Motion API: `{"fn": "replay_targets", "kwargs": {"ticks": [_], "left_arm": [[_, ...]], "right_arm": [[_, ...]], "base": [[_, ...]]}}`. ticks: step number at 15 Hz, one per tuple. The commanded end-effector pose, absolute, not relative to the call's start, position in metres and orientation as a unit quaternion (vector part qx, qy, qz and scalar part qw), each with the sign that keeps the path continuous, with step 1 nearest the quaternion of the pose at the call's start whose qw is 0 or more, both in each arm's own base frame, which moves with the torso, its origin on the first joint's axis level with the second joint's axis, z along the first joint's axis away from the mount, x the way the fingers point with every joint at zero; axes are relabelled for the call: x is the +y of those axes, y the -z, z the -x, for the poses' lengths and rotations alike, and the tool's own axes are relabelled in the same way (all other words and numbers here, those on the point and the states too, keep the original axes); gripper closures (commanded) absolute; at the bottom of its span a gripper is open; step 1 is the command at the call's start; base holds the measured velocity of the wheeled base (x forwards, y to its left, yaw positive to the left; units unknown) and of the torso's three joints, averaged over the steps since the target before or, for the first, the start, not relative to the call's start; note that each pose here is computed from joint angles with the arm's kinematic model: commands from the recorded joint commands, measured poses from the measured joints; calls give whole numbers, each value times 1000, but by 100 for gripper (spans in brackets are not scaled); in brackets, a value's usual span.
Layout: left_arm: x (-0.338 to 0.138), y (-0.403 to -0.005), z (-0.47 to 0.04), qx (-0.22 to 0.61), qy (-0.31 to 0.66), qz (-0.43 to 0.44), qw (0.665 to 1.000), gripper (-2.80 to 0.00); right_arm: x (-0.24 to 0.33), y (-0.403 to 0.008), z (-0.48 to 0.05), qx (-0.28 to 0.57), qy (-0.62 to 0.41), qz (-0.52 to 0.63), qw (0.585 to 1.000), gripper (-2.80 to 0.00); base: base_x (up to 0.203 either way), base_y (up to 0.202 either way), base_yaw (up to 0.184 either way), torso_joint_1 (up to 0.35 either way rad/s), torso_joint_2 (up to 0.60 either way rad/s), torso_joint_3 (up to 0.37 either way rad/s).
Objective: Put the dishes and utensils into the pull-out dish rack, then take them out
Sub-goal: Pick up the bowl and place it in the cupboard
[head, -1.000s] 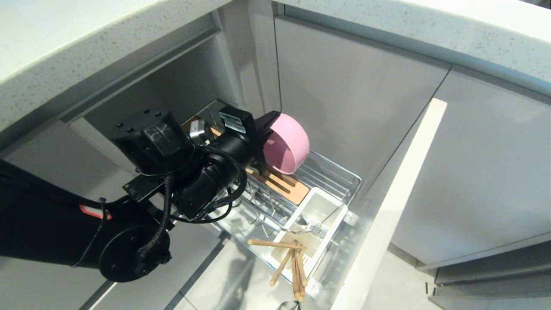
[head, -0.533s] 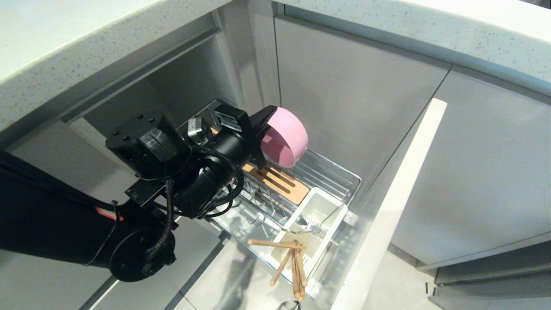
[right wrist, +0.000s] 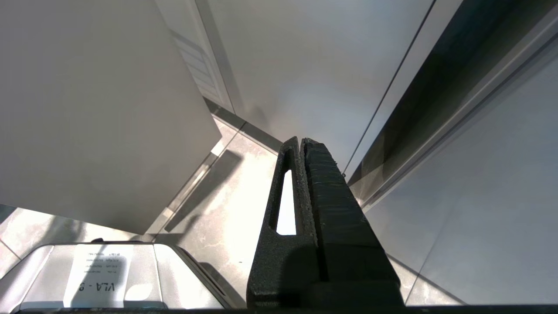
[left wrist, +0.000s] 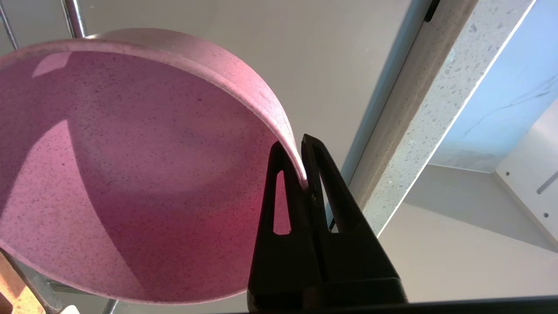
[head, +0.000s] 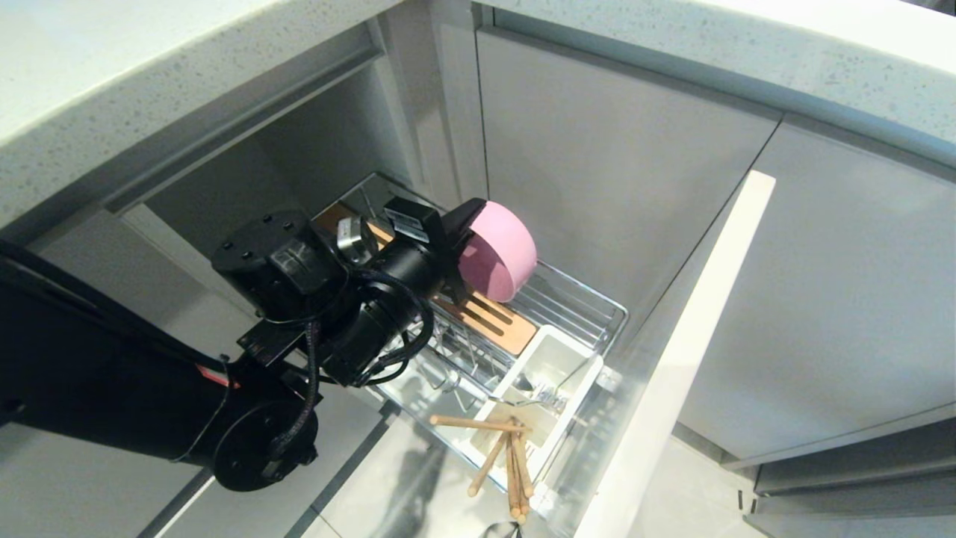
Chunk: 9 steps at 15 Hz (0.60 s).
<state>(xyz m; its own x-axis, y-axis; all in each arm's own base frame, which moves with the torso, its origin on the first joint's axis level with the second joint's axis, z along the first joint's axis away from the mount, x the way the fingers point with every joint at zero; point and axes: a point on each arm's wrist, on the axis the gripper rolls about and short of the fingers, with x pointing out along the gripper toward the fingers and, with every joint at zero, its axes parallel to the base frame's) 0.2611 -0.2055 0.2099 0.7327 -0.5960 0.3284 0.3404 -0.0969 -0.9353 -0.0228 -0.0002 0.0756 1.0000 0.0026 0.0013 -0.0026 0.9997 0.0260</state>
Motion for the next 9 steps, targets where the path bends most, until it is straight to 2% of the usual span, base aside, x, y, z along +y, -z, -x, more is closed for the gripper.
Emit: {"fn": "replay_targets", "kwargs": {"ticks": [1, 9], "left_arm": [[-207, -206, -263, 103, 349, 654, 663, 0], [-212, -195, -269, 118, 336, 658, 664, 0]], "right_arm": [[0, -75, 23, 0, -2, -13, 1000, 0], [0, -75, 23, 0, -2, -13, 1000, 0]], "base": [[0, 0, 0, 0, 0, 0], [0, 0, 0, 0, 0, 0]]}}
